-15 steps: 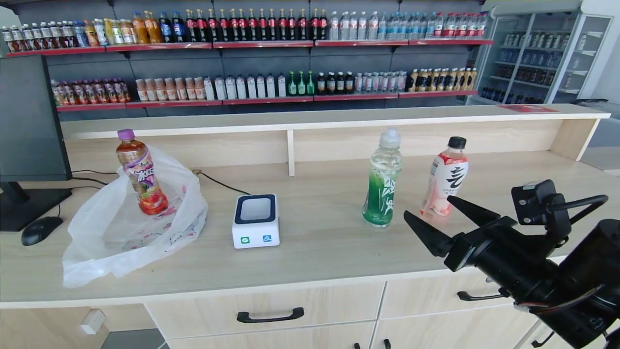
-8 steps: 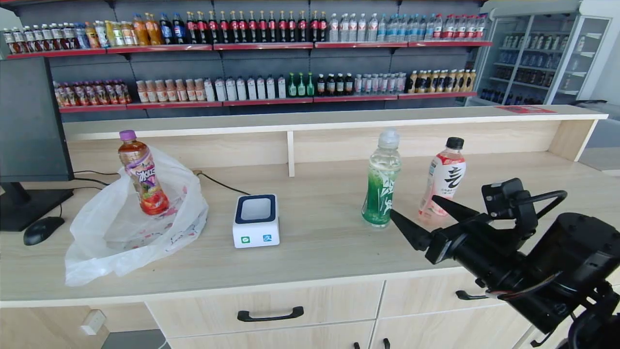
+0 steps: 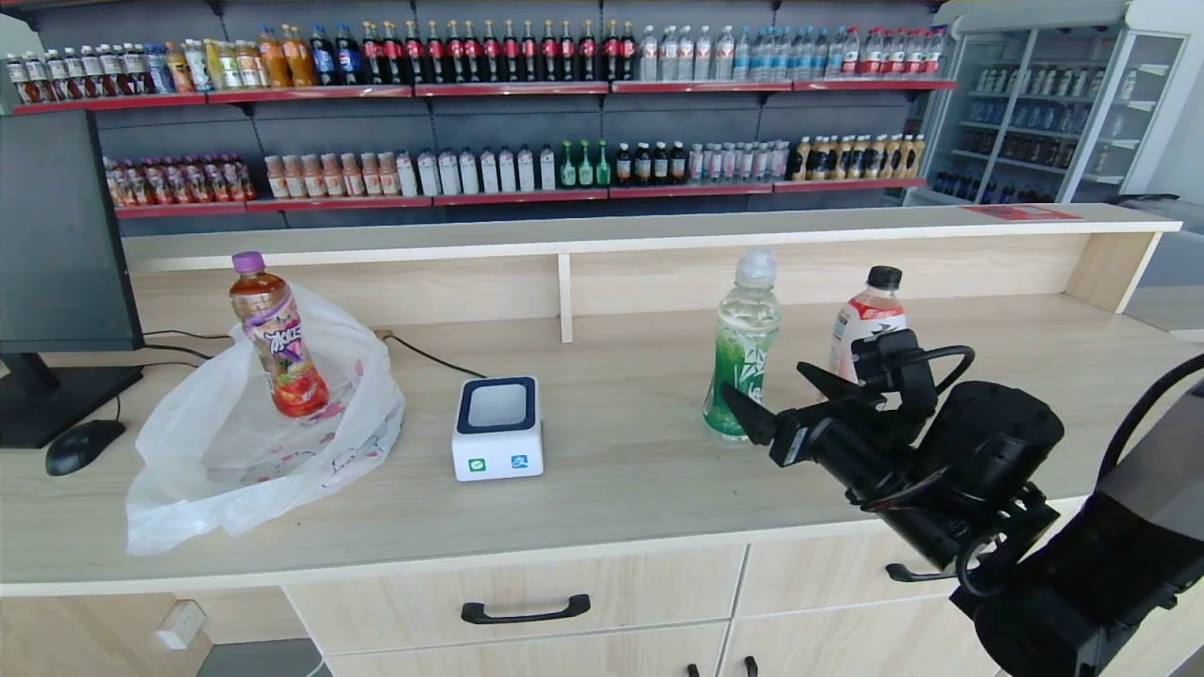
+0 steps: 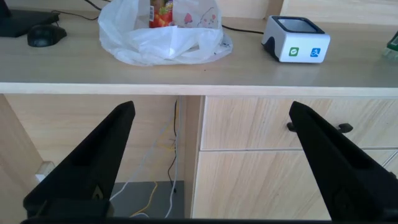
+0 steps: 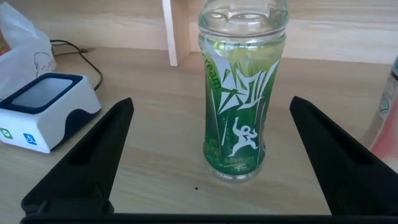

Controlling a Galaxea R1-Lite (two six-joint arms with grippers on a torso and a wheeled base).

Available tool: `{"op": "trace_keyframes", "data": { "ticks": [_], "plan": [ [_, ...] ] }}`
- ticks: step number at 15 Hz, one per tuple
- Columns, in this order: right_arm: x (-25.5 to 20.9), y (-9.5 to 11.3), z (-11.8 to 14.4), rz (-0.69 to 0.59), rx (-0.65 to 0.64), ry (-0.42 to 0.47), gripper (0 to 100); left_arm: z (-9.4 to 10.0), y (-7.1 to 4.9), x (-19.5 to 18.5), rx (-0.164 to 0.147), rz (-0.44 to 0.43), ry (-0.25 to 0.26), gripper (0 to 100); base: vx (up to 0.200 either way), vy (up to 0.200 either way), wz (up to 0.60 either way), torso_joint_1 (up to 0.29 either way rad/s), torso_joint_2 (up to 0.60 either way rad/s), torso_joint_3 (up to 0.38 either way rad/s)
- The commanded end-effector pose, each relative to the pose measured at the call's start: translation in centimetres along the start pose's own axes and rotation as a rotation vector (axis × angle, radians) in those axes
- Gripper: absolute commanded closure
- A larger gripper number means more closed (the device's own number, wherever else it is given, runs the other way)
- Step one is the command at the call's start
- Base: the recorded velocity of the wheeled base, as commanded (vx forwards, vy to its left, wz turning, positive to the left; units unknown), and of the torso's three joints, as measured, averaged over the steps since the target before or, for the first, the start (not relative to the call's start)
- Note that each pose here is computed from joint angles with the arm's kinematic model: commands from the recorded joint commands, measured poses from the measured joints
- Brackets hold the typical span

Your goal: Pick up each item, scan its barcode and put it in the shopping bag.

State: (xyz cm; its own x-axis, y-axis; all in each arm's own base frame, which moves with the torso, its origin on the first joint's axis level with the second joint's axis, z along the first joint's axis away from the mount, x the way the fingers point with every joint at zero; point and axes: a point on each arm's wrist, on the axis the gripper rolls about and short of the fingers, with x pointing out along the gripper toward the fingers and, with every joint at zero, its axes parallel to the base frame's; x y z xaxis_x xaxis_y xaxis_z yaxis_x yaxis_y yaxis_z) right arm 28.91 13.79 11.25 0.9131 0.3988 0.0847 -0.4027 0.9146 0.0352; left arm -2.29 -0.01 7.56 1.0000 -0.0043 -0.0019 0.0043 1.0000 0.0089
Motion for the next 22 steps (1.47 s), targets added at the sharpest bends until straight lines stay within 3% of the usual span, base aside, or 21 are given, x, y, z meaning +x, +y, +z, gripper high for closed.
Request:
{"op": "trace_keyframes", "data": {
  "ticks": [1,11,22],
  "plan": [
    [1.1,0.0,-1.6,-0.003,-0.001,0.030,0,0.0,0.0,0.0,0.000,0.000,0.000,0,0.000,0.000,0.00,0.000,0.00,0.000],
    [3.4,-0.3,-2.2,-0.163,0.026,-0.011,0,0.0,0.0,0.0,0.005,0.000,-0.002,0,0.000,0.000,0.00,0.000,0.00,0.000],
    [6.7,-0.1,-2.7,-0.158,0.032,-0.081,0,0.0,0.0,0.0,0.010,0.001,-0.008,0,0.000,0.000,0.00,0.000,0.00,0.000]
  ]
}}
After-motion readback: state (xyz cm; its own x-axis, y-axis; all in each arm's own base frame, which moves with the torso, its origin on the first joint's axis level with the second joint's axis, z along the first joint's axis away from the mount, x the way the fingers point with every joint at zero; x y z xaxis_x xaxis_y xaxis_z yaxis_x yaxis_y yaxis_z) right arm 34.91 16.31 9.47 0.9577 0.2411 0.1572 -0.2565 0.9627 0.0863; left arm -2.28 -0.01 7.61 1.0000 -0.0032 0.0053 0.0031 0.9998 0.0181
